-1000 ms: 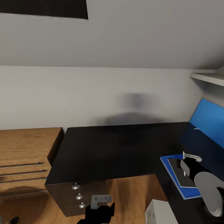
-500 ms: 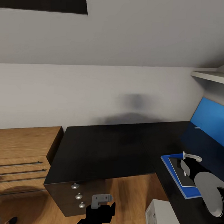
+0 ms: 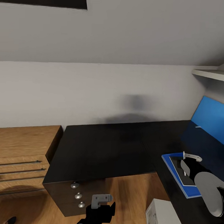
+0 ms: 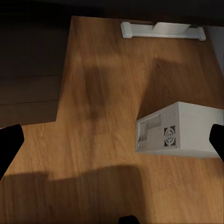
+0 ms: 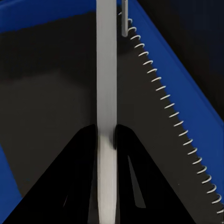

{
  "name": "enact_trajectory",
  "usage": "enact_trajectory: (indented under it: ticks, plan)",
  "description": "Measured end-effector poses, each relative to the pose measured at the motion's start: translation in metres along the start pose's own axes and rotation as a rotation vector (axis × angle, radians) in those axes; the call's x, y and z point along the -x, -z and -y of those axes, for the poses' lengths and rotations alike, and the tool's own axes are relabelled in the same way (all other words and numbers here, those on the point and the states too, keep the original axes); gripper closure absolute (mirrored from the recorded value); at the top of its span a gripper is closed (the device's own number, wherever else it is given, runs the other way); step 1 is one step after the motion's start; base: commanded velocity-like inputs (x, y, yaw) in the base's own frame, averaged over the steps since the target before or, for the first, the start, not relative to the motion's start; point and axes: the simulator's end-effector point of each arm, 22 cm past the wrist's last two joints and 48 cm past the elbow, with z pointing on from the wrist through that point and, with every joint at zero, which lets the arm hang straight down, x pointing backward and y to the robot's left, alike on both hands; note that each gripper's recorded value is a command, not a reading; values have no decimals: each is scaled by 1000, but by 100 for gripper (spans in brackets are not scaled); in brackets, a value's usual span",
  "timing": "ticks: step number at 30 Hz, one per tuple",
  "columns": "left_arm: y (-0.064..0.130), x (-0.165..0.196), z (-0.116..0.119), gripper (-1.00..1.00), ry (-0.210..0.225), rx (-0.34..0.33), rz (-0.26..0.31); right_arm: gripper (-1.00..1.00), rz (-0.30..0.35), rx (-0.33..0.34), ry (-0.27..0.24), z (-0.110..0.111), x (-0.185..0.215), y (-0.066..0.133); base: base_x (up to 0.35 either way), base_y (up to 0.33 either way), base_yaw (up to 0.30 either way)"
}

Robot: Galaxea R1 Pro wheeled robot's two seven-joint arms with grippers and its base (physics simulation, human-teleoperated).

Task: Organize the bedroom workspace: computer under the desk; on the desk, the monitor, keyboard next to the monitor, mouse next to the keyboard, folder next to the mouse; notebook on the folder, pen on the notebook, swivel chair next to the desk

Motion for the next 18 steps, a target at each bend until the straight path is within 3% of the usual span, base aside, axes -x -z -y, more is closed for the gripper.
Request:
enact_trajectory:
  ticks: [11,12,18]
  plan:
    - [0,0,0,-100,-1,-1,0,100,0,0,1,0,0,0,0,0,0]
    - [0,0,0,-100,-1,-1,0,-100,0,0,1,0,0,0,0,0,0]
    - [0,0,-1,-100,-1,1,0,-100,0,-28,0,6,0,0,0,0,0]
